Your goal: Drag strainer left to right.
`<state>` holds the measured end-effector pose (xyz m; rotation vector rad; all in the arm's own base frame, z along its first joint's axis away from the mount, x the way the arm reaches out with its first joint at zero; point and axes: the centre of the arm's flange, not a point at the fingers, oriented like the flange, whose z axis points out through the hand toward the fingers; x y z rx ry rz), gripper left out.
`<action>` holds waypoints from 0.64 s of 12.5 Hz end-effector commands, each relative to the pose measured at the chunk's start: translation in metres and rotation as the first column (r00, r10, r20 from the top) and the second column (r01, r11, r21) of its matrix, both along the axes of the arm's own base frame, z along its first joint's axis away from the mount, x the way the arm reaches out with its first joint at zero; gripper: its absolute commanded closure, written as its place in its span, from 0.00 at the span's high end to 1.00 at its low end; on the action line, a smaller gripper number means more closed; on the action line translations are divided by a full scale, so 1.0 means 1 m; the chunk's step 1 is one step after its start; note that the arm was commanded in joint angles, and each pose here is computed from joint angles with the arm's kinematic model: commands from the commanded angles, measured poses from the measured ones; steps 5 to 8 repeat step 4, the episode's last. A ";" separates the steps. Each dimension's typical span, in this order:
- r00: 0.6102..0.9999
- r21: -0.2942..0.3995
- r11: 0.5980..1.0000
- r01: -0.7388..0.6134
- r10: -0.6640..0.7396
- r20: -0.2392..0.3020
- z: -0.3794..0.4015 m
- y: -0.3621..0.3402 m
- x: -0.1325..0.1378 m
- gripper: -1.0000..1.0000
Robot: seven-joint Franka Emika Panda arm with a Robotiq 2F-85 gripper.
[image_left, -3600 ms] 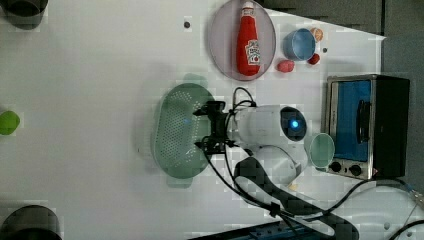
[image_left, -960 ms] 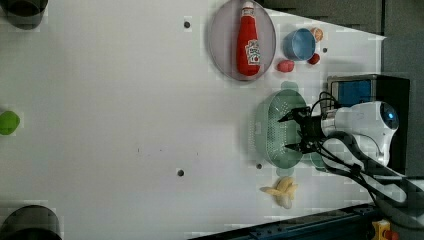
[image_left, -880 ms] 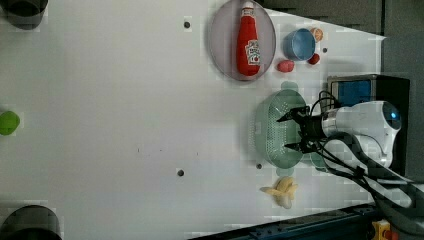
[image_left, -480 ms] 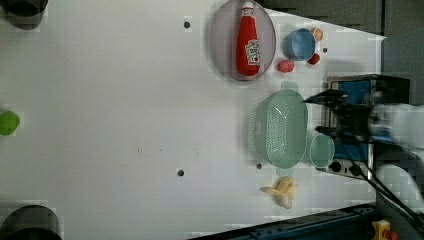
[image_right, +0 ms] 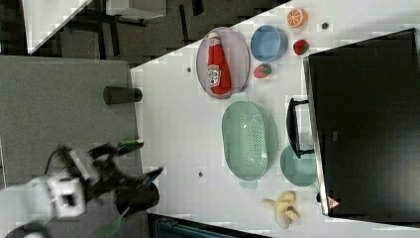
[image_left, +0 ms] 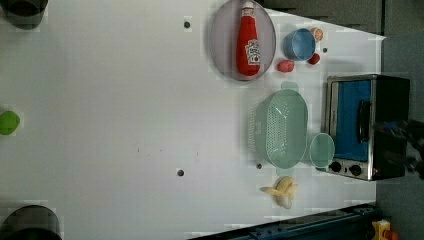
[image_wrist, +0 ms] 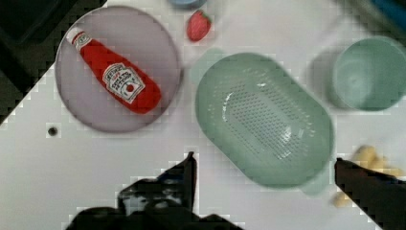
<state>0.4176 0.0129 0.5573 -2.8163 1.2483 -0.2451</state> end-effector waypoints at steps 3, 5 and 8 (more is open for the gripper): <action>0.993 0.009 0.997 -0.075 0.076 -0.095 0.033 -0.017 -0.014 1.00; 0.988 0.010 0.993 -0.118 0.119 -0.097 0.034 -0.021 -0.013 1.00; 0.988 0.010 0.993 -0.118 0.119 -0.097 0.034 -0.021 -0.013 1.00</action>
